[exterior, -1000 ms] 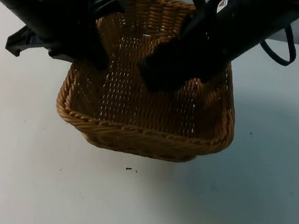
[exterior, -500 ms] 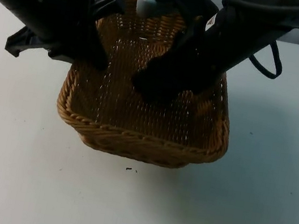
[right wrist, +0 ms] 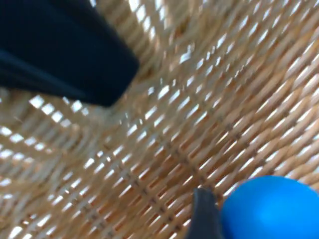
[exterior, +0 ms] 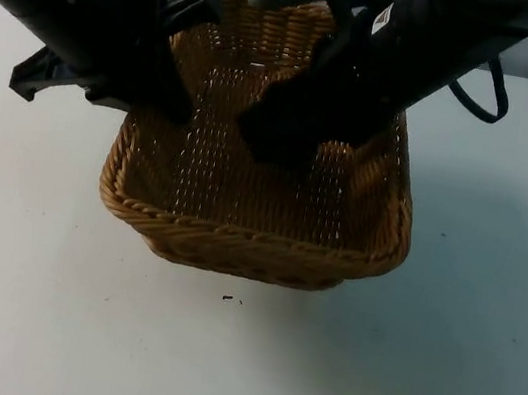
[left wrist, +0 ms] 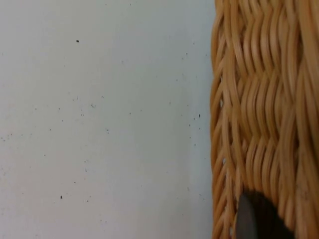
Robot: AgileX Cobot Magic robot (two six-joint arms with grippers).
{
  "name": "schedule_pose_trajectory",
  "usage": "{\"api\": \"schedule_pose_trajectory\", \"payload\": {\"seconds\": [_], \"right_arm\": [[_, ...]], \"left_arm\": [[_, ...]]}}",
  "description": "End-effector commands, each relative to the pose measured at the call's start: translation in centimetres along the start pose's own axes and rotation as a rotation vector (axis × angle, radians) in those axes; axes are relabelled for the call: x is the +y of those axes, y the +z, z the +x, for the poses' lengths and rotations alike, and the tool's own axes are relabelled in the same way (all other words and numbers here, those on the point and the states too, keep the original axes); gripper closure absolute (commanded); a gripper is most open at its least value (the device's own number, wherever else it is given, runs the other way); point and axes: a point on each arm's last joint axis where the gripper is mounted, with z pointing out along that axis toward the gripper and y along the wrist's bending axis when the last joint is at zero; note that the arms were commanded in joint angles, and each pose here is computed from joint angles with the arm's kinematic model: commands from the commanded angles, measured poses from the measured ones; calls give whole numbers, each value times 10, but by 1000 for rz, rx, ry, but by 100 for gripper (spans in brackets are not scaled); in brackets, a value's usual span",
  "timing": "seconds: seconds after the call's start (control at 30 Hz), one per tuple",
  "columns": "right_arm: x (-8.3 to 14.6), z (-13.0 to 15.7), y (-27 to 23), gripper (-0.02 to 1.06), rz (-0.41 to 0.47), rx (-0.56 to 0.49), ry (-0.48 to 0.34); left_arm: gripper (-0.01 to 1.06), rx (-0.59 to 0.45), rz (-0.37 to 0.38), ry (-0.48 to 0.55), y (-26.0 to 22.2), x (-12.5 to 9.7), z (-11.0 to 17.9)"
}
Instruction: Pick up the basket with the left hand and place the ball into the basket with the right hand.
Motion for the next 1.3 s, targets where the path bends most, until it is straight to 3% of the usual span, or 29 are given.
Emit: {"api": "schedule_pose_trajectory", "payload": {"seconds": [0.0, 0.33, 0.63, 0.83, 1.27], "right_arm": [[1, -8, -13, 44, 6, -43, -11], [3, -22, -61, 44, 19, -107, -44], [2, -22, -84, 44, 49, -85, -115], [3, -23, -94, 28, 52, -98, -123], [6, -21, -133, 29, 59, -162, -119]], "left_arm": [[105, -17, 29, -22, -6, -6, -2], [105, -17, 28, -20, -6, -6, -2], [105, -18, 27, -20, -6, -6, -3], [105, -18, 27, -20, -6, -6, -3], [105, -18, 27, -20, -6, -6, -3]]}}
